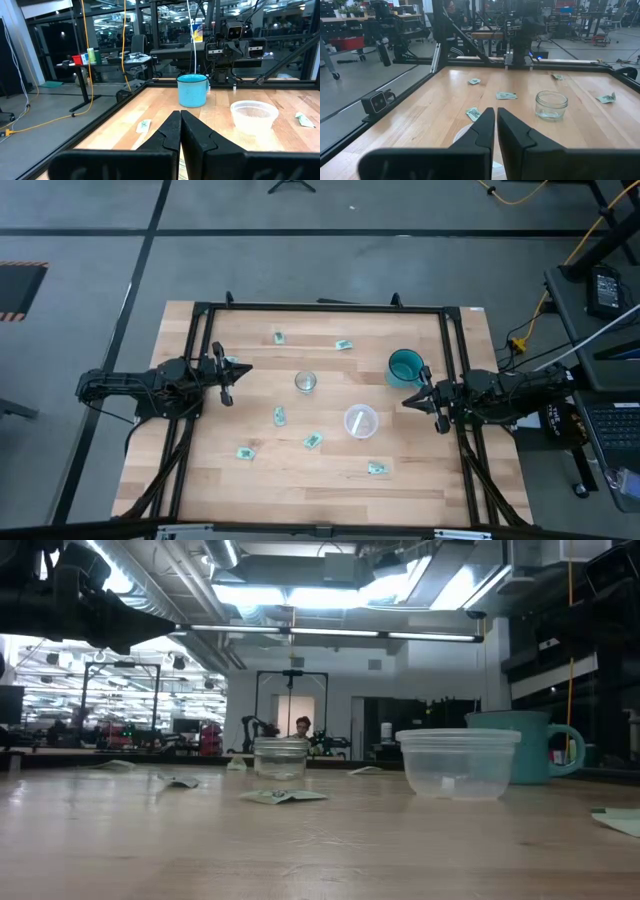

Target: Pick and place Stevia / Truvia into bins

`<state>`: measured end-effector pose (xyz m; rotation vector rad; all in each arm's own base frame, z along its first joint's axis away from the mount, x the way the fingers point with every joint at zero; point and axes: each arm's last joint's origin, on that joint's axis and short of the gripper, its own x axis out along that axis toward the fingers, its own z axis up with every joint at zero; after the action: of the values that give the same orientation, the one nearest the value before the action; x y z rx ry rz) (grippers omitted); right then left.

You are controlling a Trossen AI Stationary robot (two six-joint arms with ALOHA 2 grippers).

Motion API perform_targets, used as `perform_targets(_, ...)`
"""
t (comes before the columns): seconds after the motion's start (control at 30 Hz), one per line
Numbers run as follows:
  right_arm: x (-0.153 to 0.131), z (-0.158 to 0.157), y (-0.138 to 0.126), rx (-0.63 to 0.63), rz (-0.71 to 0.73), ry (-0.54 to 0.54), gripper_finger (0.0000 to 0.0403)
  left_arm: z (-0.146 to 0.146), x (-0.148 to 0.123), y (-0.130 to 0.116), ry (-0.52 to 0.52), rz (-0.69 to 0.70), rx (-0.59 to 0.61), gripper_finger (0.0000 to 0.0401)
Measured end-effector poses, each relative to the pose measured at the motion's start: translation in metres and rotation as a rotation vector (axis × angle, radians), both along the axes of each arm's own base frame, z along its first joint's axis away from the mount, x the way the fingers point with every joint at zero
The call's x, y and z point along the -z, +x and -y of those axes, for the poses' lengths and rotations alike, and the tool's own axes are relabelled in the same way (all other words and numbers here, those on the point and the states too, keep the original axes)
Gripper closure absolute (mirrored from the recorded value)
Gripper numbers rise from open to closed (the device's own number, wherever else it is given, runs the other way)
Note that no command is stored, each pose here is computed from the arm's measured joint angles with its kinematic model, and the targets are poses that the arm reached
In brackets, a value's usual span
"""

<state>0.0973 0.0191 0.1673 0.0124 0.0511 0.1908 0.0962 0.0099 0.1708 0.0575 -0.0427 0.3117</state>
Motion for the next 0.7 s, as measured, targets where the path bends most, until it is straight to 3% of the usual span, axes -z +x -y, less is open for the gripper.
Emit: perform_targets(0.7,0.0000,0.0001,0.0000,0.000,0.009,-0.047,0.0377,0.0000,-0.0001,0.0000,0.000,0.000,0.000,0.0397)
